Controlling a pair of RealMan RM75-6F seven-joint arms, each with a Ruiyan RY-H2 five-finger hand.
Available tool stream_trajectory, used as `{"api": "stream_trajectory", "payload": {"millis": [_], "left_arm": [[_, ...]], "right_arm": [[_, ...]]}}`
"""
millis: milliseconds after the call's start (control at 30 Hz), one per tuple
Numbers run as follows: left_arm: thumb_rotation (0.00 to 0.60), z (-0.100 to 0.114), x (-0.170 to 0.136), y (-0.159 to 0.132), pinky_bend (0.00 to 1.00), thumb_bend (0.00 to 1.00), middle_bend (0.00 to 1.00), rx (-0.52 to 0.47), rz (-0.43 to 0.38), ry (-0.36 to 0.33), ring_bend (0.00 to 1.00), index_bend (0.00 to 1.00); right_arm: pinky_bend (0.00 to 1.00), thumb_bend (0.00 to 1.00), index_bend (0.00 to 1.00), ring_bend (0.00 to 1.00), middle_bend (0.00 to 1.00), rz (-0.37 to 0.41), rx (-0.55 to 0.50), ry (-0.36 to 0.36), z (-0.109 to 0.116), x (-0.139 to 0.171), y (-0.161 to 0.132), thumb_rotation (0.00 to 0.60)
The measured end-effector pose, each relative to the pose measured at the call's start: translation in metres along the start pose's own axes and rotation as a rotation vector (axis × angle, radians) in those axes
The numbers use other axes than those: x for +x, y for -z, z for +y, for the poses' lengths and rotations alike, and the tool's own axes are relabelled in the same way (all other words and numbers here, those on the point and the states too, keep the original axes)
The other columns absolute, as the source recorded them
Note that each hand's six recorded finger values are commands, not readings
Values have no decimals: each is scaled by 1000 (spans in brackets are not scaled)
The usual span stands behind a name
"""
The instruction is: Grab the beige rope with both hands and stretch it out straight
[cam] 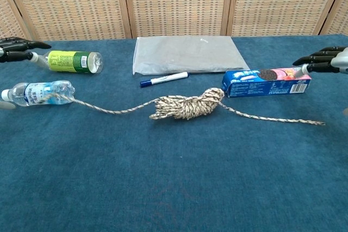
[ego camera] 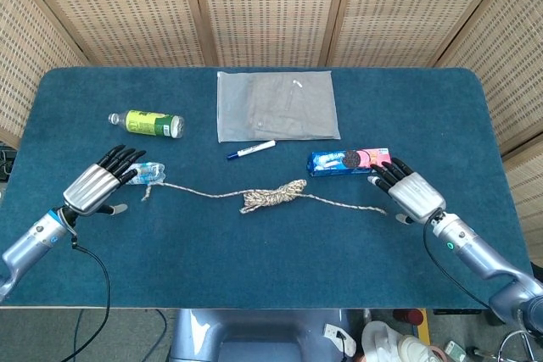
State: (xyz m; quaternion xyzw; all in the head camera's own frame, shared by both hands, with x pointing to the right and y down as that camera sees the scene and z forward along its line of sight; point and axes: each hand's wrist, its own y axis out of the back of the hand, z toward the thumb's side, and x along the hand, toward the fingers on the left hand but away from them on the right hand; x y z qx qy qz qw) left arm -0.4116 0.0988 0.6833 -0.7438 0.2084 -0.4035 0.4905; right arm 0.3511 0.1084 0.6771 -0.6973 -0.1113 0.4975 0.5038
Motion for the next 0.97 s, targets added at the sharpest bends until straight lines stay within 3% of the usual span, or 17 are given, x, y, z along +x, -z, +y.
{"api": "stream_trajectory", "payload": {"millis": [300, 500, 667, 867, 967], "left_arm": [[600, 28, -45, 32, 0, 0, 0, -171, 204, -142, 0, 0], [600, 40, -82, 32, 0, 0, 0, -275, 355, -208, 0, 0], [600, 53, -116, 19, 0, 0, 0, -368, 497, -225, 0, 0], [600, 73, -167, 14, 0, 0, 0, -312, 661, -192, 0, 0], [600, 76, -176, 12, 0, 0, 0, -292, 680, -198, 0, 0]], "right_arm": [[0, 0, 0, 0, 0, -91, -125, 184, 40, 42, 3, 600], [0, 0, 0, 0, 0, -215, -246, 243, 47, 86, 9, 600], [0, 0, 0, 0, 0, -337, -275, 284, 39, 124, 19, 600], [0, 0, 0, 0, 0, -395, -259, 287, 32, 147, 10, 600], [0, 0, 0, 0, 0, -420, -267, 295, 31, 154, 2, 600]]}}
